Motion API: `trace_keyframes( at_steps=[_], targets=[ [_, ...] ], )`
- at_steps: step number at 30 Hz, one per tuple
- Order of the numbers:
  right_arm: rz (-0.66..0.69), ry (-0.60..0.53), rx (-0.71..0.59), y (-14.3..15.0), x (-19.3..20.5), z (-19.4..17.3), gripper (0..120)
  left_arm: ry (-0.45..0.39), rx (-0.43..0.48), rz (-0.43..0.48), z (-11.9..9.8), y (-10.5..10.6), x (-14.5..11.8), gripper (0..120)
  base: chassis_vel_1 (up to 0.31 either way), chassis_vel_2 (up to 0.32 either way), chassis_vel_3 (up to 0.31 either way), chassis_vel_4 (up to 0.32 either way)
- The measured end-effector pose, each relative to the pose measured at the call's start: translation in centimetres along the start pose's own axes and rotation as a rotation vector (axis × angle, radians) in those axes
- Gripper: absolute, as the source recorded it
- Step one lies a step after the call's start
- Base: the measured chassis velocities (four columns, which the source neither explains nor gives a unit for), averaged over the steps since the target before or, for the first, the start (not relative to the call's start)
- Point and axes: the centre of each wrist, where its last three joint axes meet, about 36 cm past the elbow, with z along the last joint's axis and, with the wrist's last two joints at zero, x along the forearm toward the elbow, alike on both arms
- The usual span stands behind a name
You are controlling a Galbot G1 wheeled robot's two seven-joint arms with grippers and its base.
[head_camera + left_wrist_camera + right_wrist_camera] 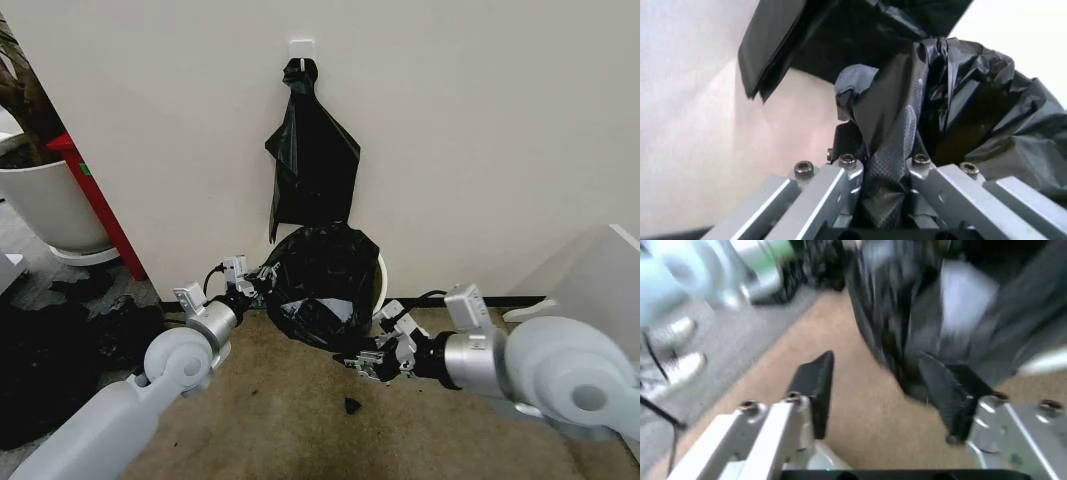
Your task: Place the garbage bag over the trash bin.
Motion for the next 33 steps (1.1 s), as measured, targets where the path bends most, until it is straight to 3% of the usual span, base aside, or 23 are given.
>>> trace_keyframes(
  at_steps=[3, 5, 6, 8, 14, 17, 26, 33],
  targets=[
    [-0.013, -0.086, -0.019, -0.5, 0.3, -1.7, 61, -0.03, -0.072, 0.024, 0.4, -0.1, 0.2, 5, 0.0, 0.0, 0.0, 0.0],
    [-0.011, -0.096, -0.026, -0.8, 0.2, -2.0, 63, -0.037, -0.086, 0.03, 0.4, -0.1, 0.2, 5, 0.0, 0.0, 0.0, 0.0],
    [-0.012, -0.119, -0.049, -1.5, -0.3, -2.6, 71, -0.058, -0.119, 0.045, 0.4, -0.2, 0.3, 5, 0.0, 0.0, 0.0, 0.0],
    [-0.015, -0.129, -0.069, -2.1, -0.7, -3.0, 77, -0.08, -0.145, 0.057, 0.4, -0.3, 0.3, 5, 0.0, 0.0, 0.0, 0.0],
    [-0.031, -0.092, -0.157, -2.9, -3.3, -2.8, 97, -0.146, -0.205, 0.099, 0.1, -0.5, 0.4, 5, 0.0, 0.0, 0.0, 0.0],
    [-0.006, -0.05, -0.212, -3.4, -5.2, -2.4, 99, -0.164, -0.231, 0.117, -0.1, -0.8, 0.4, 5, 0.0, 0.0, 0.0, 0.0],
    [0.04, -0.018, -0.247, -4.9, -6.5, -2.3, 81, -0.173, -0.242, 0.131, -0.3, -1.0, 0.6, 5, 0.0, 0.0, 0.0, 0.0],
    [0.028, 0.011, -0.231, -4.1, -6.8, -1.5, 54, -0.182, -0.245, 0.133, -0.6, -1.0, 0.3, 5, 0.0, 0.0, 0.0, 0.0]
  ],
)
